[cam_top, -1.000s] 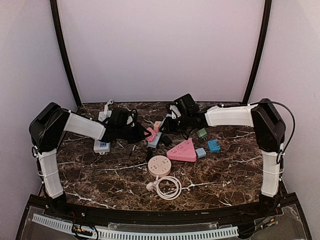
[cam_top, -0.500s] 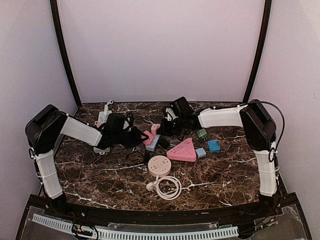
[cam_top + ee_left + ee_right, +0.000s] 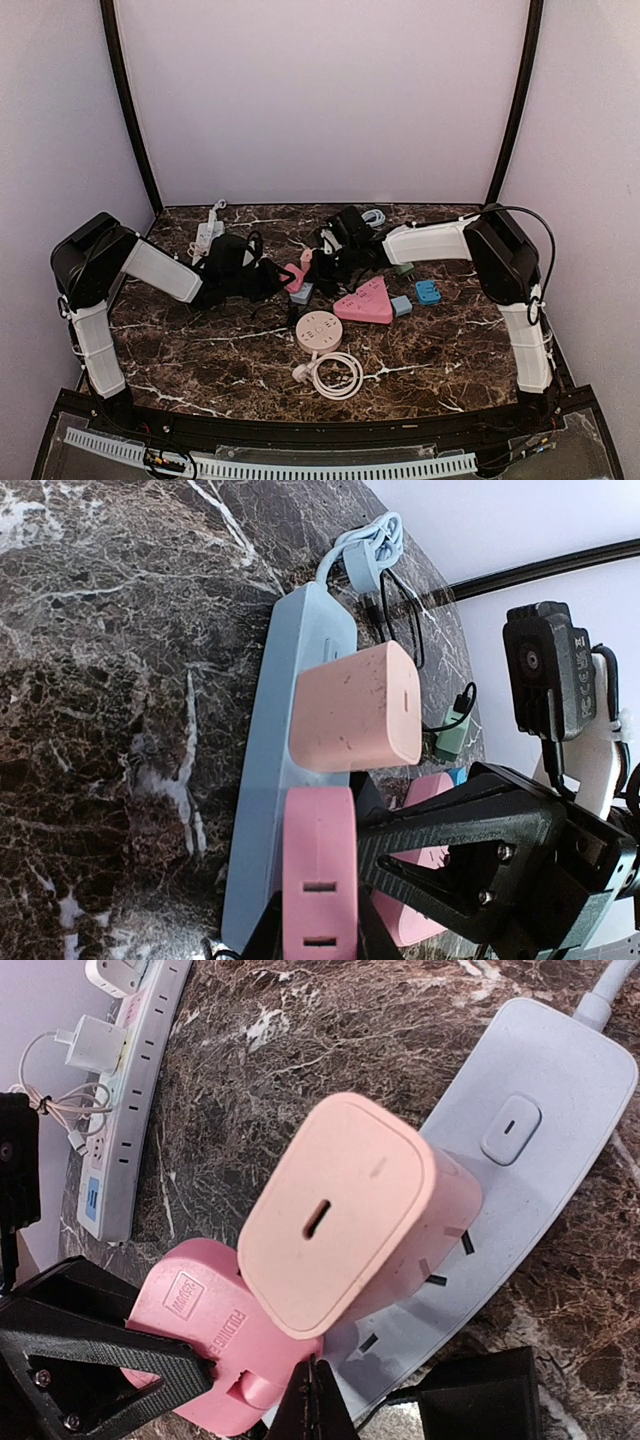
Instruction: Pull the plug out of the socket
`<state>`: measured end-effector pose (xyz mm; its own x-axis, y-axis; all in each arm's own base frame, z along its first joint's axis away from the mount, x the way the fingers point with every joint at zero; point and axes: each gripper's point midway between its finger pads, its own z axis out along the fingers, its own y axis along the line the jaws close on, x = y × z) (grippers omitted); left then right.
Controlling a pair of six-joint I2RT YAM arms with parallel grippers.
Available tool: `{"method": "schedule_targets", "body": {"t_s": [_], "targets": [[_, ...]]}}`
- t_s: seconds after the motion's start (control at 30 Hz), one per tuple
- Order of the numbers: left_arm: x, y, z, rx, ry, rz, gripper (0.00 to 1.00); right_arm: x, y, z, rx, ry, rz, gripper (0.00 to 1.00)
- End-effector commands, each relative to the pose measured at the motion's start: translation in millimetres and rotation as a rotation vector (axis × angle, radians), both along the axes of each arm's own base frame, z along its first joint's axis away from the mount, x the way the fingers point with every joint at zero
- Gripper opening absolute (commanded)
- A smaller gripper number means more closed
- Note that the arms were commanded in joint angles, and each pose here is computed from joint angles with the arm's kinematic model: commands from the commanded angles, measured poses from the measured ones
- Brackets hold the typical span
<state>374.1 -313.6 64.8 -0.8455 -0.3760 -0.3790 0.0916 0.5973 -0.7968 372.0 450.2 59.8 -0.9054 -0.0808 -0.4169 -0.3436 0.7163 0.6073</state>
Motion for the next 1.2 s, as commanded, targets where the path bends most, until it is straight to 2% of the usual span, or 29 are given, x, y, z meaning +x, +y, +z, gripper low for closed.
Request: {"method": "schedule_targets", "body": {"t_s": [0.0,0.37,0.67,0.93,1.17], "targets": [[-17,0,-2,-0.001,0.029,-0.018,0.0,-1,6,-12,-0.033,0.012,-0.027,0.0],[-17,-6,8,-0.039,-0.024,-0.034,0.0,-10,9,-32,-0.124,0.052,-0.024,0.0],[-15,-15,32,-0.128,-0.079,-0.058,0.0,-13,5,-43,-0.161,0.07,-0.026,0.0],[-12,-20,42,-0.177,-0.05,-0.046,0.0,-16,0,-50,-0.182,0.075,-0.023,0.0],[-9,-10,41,-0.107,-0.038,-0.022,0.0,-16,0,-44,-0.173,0.062,-0.017,0.0]]}}
